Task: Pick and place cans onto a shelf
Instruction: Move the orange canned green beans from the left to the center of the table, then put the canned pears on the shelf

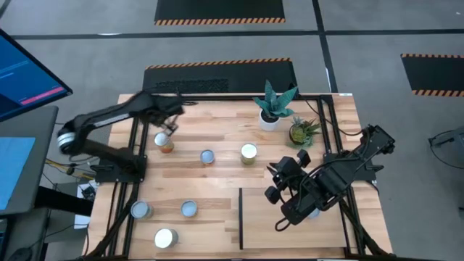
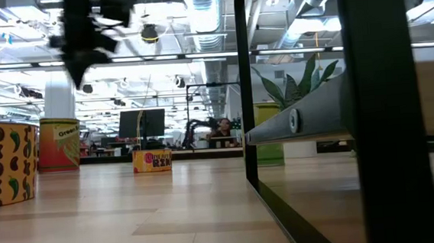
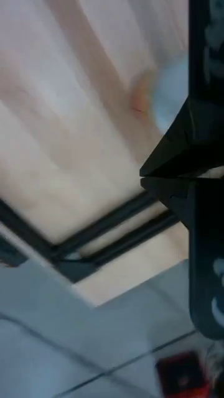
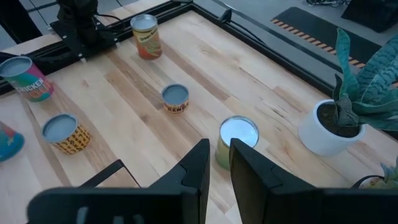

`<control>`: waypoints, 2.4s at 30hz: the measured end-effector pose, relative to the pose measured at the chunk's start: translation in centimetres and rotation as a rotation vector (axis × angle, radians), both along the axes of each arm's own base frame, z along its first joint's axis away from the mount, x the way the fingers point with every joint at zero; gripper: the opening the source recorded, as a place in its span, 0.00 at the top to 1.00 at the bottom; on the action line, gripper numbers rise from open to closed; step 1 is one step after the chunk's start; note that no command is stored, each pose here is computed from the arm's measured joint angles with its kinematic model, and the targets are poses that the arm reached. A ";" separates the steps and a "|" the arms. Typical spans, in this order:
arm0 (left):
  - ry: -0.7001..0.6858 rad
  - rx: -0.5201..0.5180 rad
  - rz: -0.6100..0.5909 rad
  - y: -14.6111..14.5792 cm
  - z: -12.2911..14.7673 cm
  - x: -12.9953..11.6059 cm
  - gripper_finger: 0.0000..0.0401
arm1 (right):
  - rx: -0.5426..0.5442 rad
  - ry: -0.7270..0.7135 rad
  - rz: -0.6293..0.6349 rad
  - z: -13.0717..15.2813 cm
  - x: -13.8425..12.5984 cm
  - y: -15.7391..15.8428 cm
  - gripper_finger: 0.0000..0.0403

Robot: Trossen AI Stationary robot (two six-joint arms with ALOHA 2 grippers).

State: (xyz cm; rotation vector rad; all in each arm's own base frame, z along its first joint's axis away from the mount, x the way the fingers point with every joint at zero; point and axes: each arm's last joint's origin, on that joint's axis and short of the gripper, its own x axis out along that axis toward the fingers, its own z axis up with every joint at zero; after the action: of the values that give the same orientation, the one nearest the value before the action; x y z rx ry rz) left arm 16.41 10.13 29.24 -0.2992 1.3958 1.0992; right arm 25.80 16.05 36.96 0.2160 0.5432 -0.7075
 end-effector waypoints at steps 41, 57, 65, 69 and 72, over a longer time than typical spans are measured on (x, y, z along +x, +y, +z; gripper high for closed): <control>-0.531 -0.214 0.094 -2.6 -10.3 3.9 1.00 | 0.071 -0.019 0.039 0.1 0.0 1.0 0.79; -0.366 -0.270 -0.183 -3.8 -8.4 10.8 1.00 | 0.066 -0.008 0.056 0.0 -0.4 1.3 0.79; -0.372 -0.270 -0.301 -8.3 -4.7 8.1 1.00 | -0.028 0.201 0.135 -0.3 1.1 -1.4 0.79; -0.421 -0.113 -0.356 -10.5 -2.6 6.4 1.00 | -0.119 0.396 0.249 -0.7 2.5 -4.1 0.79; -0.445 -0.042 -0.306 -11.4 -1.7 5.1 1.00 | -0.146 0.495 0.377 -1.8 3.8 -5.7 0.79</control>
State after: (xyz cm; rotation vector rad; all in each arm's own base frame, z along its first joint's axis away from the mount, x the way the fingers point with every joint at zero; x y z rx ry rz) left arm 21.50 -1.22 27.50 -0.3249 1.0257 0.6986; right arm 29.61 10.35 35.11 -0.2042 0.9697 -0.4246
